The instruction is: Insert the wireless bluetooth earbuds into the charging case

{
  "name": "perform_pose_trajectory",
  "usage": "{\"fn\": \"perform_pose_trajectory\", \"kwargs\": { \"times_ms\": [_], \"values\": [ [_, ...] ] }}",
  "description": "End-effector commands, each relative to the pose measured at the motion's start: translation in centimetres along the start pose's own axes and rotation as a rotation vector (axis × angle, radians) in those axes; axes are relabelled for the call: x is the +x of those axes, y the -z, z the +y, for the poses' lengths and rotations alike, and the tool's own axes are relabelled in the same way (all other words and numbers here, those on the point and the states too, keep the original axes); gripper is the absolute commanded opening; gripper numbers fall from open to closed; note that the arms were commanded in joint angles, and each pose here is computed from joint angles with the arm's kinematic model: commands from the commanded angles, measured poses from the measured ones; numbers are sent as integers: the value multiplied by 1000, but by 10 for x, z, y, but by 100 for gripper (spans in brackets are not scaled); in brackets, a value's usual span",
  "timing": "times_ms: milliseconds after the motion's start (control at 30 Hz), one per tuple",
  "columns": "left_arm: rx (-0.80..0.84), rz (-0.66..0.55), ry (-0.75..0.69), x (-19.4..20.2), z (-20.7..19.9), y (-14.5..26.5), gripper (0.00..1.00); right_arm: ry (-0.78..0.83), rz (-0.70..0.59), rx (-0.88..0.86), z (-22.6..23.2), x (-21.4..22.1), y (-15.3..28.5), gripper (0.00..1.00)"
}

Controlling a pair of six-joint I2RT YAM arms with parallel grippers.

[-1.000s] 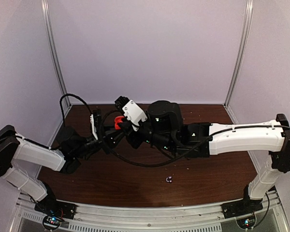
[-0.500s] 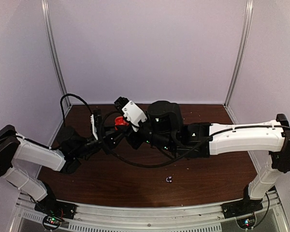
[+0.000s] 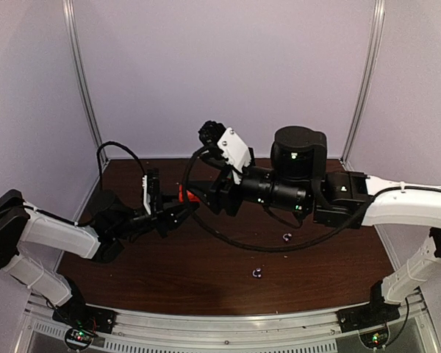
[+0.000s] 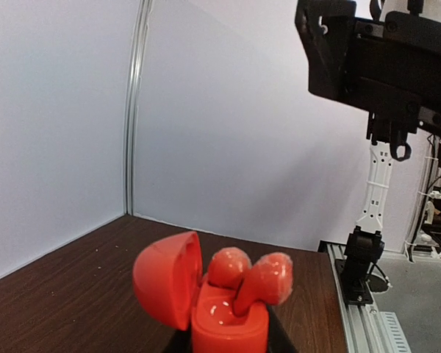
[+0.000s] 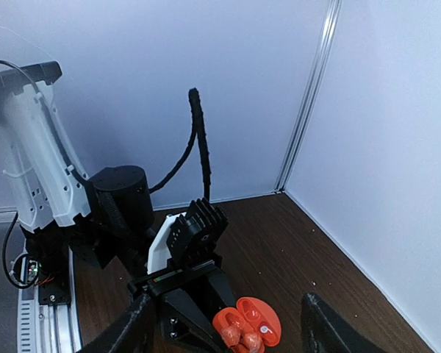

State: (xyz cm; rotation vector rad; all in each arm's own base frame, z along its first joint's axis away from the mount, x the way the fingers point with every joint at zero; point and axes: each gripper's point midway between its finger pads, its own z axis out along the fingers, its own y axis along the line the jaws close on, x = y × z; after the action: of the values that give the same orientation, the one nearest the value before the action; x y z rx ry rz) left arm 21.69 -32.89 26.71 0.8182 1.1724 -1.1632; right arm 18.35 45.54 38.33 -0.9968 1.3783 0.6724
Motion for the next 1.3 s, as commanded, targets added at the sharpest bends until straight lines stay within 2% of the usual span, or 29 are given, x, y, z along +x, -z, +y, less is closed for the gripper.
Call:
{"fn": "perform_pose_trajectory", "kwargs": {
  "times_ms": [0,133,333,567,833,1267],
  "values": [
    [91,-12,-46,-14,-14,-6,0,64,38,-111,10,6,23,66],
    [144,25,-45,-10,-21,-8,0,120,124,-165,15,23,36,62],
    [227,68,-33,-5,-33,-9,0,214,266,-194,17,51,43,62],
    [253,82,-17,-2,-35,-12,0,238,281,-129,6,51,36,63],
    [256,86,-19,0,-36,-12,0,240,288,7,-15,47,22,69],
    [265,87,-31,1,-39,-14,0,245,309,44,-21,53,10,72]
  ]
}}
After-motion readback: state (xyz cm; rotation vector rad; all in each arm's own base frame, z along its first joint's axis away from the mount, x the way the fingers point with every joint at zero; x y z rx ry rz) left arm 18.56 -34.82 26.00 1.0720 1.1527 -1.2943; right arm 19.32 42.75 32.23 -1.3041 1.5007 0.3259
